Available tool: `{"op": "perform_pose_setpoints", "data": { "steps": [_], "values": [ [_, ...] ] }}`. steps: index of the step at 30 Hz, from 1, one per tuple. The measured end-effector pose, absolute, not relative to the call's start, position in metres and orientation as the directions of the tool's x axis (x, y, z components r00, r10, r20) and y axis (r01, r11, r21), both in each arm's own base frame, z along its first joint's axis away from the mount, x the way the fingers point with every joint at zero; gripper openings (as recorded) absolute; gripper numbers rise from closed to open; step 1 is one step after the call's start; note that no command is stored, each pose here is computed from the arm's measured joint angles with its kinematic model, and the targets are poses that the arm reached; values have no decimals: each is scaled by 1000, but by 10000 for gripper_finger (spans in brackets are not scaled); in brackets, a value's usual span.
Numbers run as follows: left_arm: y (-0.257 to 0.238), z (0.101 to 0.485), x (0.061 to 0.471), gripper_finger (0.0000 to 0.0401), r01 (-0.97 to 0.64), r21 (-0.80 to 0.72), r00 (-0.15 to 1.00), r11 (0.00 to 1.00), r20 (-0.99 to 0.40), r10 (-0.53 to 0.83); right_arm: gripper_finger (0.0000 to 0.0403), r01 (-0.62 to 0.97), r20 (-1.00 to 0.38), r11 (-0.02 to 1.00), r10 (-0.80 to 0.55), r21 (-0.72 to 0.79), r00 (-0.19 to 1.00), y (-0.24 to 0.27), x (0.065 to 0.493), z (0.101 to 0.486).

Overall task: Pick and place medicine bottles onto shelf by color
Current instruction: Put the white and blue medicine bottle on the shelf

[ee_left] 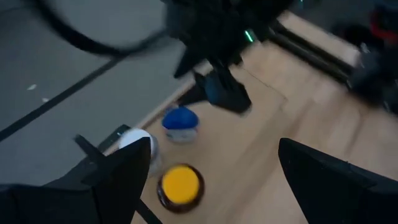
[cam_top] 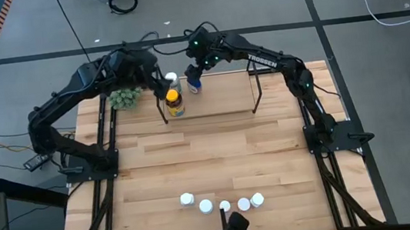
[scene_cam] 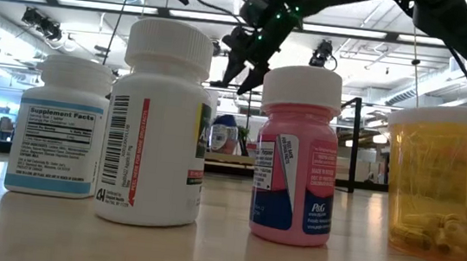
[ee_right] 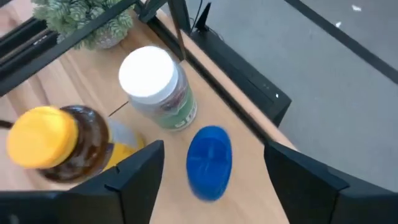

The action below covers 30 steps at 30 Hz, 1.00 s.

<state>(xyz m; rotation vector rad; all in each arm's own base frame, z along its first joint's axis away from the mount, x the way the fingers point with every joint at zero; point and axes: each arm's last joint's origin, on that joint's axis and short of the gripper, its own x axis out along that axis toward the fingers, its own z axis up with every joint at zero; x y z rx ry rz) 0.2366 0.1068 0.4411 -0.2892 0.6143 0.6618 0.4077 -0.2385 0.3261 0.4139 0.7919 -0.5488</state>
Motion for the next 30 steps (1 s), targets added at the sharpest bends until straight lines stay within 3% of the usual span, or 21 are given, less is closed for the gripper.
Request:
{"op": "perform_pose_setpoints", "data": {
  "steps": [10,17,22,30],
  "values": [
    [62,423,243,357,-498,-9,580,867,-747,326,293,499,-916,863,-136,78,378,-181,407,319],
    [20,391,247,357,-369,-186,631,911,-770,98,293,412,-943,909,-74,71,325,-129,399,339],
    [-20,371,251,357,-270,-250,638,930,-770,-22,293,368,-944,925,-40,89,327,-92,385,363],
    [-79,316,260,357,-133,-289,610,948,-778,-151,293,299,-900,952,-68,71,431,-39,359,407]
  ]
}}
